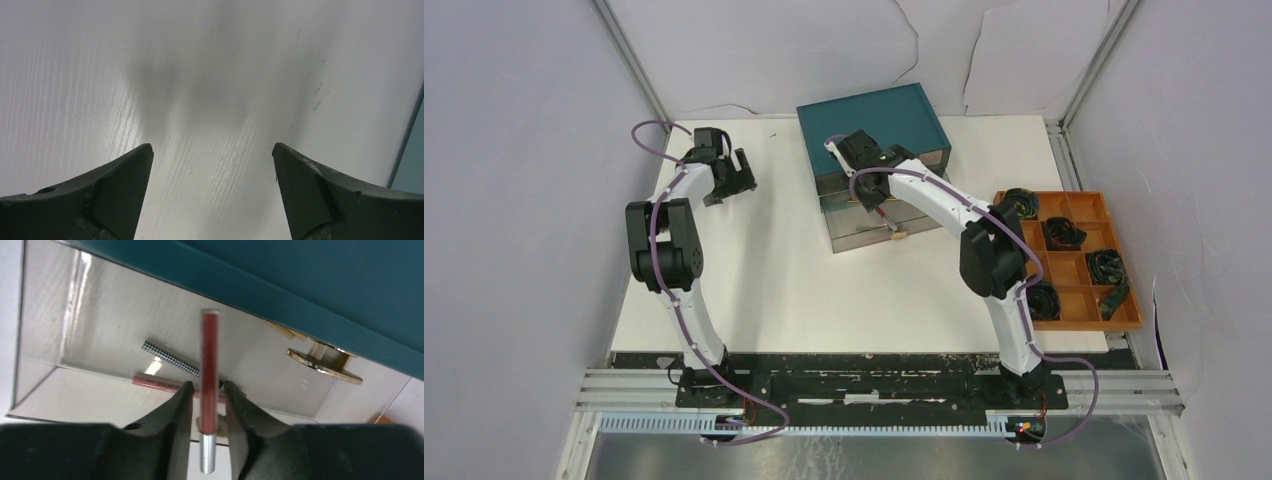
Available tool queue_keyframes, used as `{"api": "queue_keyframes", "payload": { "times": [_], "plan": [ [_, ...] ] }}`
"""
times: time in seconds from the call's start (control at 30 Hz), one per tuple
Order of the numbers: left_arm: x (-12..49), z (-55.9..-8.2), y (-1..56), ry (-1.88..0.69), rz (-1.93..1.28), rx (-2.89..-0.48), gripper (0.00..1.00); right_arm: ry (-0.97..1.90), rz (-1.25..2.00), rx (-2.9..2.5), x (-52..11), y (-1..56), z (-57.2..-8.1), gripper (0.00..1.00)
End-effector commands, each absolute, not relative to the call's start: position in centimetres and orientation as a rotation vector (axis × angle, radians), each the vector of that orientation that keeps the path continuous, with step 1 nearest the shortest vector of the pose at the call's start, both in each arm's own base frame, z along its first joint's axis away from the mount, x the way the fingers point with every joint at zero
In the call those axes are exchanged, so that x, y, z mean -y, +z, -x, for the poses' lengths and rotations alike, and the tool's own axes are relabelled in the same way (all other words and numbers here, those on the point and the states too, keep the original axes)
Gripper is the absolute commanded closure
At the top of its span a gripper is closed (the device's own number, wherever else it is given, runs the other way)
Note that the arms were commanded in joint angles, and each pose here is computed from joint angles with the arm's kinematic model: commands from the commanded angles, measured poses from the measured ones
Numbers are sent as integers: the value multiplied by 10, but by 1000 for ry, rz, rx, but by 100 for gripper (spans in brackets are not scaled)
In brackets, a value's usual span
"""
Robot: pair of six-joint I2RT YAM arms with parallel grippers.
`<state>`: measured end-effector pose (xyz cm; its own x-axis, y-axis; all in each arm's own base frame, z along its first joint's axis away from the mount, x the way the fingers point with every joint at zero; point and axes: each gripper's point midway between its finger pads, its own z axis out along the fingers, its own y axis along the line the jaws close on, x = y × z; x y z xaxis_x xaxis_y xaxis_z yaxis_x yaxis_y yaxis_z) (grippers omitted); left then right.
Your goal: Organize the makeup
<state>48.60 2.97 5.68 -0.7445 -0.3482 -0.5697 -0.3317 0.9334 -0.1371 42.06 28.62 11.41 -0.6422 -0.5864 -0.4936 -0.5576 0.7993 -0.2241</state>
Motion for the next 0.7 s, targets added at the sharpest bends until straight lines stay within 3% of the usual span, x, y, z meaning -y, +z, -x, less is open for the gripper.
{"api": "queue_keyframes", "payload": {
  "times": [0.0,0.13,0.33,0.4,0.5,0.53,0.67],
  "plan": [
    [-28,-496,77,-33,423,-2417,4,-127,771,-2333,-285,144,-437,59],
    [-29,-496,75,-36,426,-2421,4,-154,702,-2300,-273,161,-435,41],
    [-28,-495,74,-38,426,-2424,4,-150,561,-2297,-244,187,-409,45],
    [-28,-494,74,-40,430,-2425,4,-103,511,-2322,-235,188,-390,53],
    [-27,-494,75,-46,431,-2422,4,-38,408,-2363,-220,182,-362,91],
    [-26,-495,76,-48,430,-2419,4,-28,381,-2384,-214,173,-353,99],
    [-27,-495,77,-52,432,-2416,4,65,238,-2497,-198,128,-321,100]
  ]
}}
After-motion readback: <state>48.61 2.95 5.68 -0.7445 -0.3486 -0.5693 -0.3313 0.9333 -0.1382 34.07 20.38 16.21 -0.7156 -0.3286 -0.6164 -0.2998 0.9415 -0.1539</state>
